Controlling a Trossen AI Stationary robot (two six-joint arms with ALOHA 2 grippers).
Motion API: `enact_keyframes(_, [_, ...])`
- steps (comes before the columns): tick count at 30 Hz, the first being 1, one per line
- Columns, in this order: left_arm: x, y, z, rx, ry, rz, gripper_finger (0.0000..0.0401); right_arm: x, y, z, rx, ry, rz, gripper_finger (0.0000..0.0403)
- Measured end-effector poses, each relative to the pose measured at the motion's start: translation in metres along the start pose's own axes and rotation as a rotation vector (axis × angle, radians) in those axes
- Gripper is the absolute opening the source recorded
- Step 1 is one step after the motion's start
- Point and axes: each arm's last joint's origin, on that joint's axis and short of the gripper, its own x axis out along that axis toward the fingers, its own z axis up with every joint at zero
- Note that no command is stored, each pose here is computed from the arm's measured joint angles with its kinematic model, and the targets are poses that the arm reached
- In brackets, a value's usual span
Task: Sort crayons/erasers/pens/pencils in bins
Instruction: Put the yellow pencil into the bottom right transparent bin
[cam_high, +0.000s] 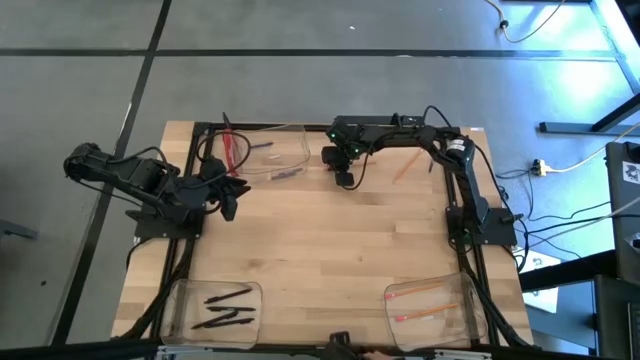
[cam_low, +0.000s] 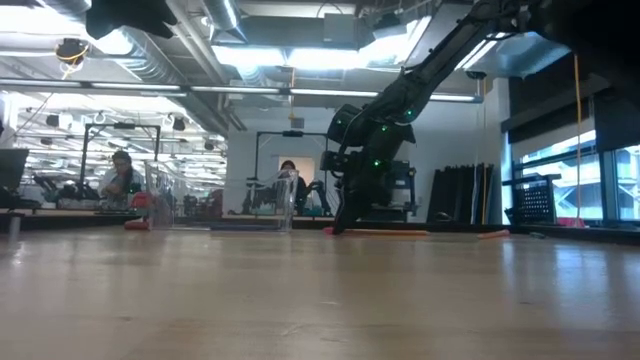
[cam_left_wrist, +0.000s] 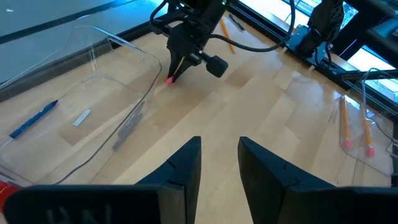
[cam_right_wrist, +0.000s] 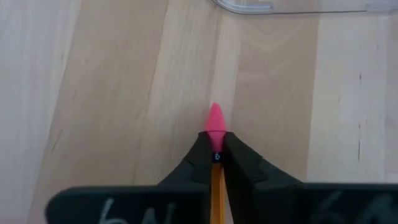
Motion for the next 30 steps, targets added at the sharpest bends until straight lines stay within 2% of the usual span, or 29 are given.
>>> enact_keyframes(4, [0.000, 0.000, 0.000, 0.000, 0.000, 0.000, 0.0097, 0.001, 0.005, 0.002, 0.001, 0.011, 0.005, 0.0020])
enact_keyframes(13, [0.000, 0.000, 0.000, -0.002, 0.000, 0.000, 0.0097, -0.015, 0.003, 0.024, 0.164, 0.085, 0.037, 0.0026])
enact_keyframes(18, [0.000, 0.000, 0.000, -0.001, 0.000, 0.000, 0.0097, -0.037, 0.000, 0.044, 0.213, 0.119, 0.028, 0.0025])
enact_keyframes(22, [0.000, 0.000, 0.000, 0.001, 0.000, 0.000, 0.0097, -0.052, 0.003, 0.062, 0.205, 0.129, 0.036, 0.0027])
enact_keyframes(30, [0.000, 0.001, 0.001, 0.007, -0.020, 0.018, 0.0097, -0.087, 0.031, 0.105, 0.202, 0.142, 0.034, 0.0028])
